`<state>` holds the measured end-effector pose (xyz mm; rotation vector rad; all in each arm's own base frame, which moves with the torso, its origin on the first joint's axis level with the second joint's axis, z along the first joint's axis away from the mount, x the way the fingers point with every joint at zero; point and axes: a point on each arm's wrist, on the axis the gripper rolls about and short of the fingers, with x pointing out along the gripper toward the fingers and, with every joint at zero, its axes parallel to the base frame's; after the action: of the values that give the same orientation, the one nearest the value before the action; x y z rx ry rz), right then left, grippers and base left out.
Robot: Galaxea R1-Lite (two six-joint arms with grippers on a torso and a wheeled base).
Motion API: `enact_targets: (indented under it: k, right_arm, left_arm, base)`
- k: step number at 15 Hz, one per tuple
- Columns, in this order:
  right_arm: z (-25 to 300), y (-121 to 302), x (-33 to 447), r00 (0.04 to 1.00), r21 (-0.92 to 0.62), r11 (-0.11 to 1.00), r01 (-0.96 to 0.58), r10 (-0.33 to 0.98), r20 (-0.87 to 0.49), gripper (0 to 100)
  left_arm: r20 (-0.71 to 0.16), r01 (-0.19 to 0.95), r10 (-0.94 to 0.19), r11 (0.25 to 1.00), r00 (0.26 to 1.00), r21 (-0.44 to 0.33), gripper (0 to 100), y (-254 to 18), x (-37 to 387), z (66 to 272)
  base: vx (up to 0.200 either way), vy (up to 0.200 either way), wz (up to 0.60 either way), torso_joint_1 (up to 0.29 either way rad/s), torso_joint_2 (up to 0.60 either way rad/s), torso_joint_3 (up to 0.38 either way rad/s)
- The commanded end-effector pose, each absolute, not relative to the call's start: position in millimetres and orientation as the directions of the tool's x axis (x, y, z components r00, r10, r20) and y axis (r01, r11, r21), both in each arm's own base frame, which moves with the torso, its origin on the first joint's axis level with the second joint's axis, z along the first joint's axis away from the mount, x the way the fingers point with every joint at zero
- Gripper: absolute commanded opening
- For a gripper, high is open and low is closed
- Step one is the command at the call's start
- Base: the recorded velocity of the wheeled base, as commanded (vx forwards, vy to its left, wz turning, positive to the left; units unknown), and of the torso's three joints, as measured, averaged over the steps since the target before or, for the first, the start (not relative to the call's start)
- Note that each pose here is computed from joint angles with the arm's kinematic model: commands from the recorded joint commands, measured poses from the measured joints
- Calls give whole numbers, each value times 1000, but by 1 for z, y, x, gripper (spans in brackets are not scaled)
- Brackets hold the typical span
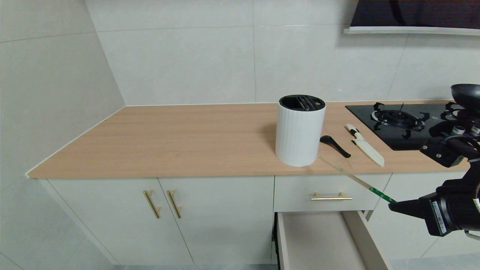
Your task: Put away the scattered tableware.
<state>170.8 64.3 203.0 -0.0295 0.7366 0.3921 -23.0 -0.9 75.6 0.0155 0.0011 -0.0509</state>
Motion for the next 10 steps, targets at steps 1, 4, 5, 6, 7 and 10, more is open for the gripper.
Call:
enact_targets:
  k: [1,4,5,6,7,10]
  right_arm:
    - [197,67,172,648,111,922,-371,343,-680,0]
    - [188,73,175,616,107,915,-388,344,-709,0]
    - [184,75,178,603,105,916,-387,338,-723,0]
    - [182,75,179,598,101,917,-386,332,-729,0]
    - [182,77,177,594,101,913,-396,338,-730,0]
    - [179,78,177,588,100,911,-400,339,-734,0]
  left_arm:
    - [-2,51,-51,999,999,15,100,-1,-23,76]
    - [-2,51,-51,999,999,15,100,-1,-23,76]
    - [-2,51,-51,999,999,15,100,-1,-23,76]
    - [-2,51,-51,999,999,15,100,-1,-23,76]
    - [-2,51,-51,999,999,15,100,-1,-23,76]
    - [-2,51,-51,999,999,15,100,-1,-23,76]
  base:
    - [0,0,0,0,0,0]
    - [0,0,0,0,0,0]
    - [0,0,0,0,0,0]
    - [0,0,0,0,0,0]
    - [0,0,0,0,0,0]
    - [0,0,0,0,0,0]
